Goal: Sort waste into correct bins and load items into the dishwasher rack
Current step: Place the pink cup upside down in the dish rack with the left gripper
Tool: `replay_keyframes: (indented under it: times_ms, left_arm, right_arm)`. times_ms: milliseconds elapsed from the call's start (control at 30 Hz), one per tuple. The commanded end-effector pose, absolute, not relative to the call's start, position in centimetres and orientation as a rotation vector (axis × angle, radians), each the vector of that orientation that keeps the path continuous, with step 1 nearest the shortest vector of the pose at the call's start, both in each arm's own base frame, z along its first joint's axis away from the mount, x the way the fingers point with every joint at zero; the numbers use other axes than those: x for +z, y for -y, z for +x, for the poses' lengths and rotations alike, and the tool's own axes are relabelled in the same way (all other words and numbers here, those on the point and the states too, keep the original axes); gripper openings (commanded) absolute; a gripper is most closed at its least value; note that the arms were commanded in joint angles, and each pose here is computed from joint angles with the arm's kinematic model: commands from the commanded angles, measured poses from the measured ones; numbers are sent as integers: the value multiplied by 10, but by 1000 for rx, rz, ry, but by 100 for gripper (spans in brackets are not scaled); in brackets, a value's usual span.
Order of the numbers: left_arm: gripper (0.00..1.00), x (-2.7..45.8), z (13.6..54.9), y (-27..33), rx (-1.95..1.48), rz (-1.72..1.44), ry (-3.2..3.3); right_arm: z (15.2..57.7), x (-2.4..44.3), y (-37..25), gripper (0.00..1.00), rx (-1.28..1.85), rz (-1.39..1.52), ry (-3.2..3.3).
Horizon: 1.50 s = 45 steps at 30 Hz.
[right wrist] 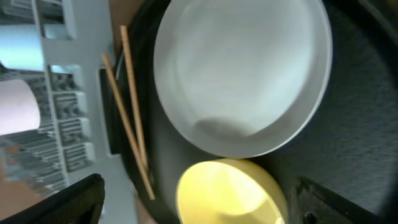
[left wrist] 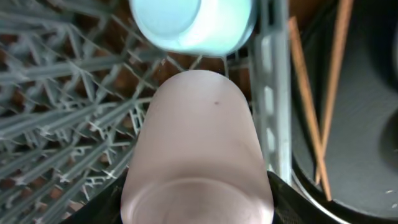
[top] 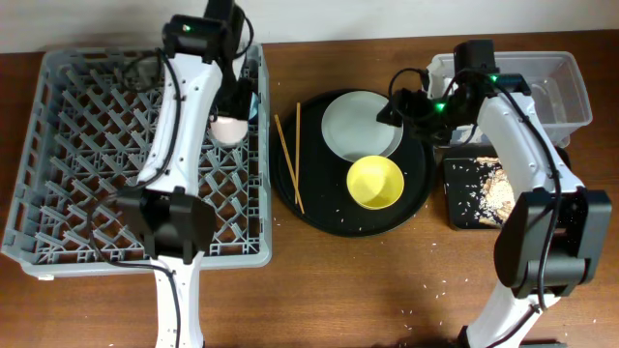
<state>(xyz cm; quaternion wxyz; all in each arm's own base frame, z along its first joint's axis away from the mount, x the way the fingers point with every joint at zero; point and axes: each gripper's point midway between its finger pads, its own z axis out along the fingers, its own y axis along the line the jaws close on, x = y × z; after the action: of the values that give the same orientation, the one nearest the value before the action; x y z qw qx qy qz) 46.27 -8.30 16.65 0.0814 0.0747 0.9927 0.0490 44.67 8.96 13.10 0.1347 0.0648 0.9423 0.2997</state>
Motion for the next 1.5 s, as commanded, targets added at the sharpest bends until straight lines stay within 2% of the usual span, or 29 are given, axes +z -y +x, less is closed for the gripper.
replay_keyframes:
  times_ms: [0, 267, 600, 1067, 1300, 1467]
  left_arm:
    - [54, 145, 456, 93, 59, 211, -3030]
    - [54, 145, 452, 107, -72, 218, -3044]
    - [55, 188, 445, 110, -120, 219, -2984]
    - [55, 186, 445, 99, -24, 212, -2988]
    - [56, 165, 427, 95, -6, 209, -3089]
    - [56, 169, 423, 93, -6, 181, -3092]
  right_arm:
    - [447, 133, -85, 92, 793, 129, -2727]
    - [447, 133, -85, 92, 793, 130, -2727]
    - [446, 133, -85, 92, 793, 131, -2729]
    - [439, 130, -85, 92, 797, 141, -2760]
    - [439, 130, -85, 92, 798, 142, -2762]
    - [439, 130, -86, 92, 799, 143, -2762]
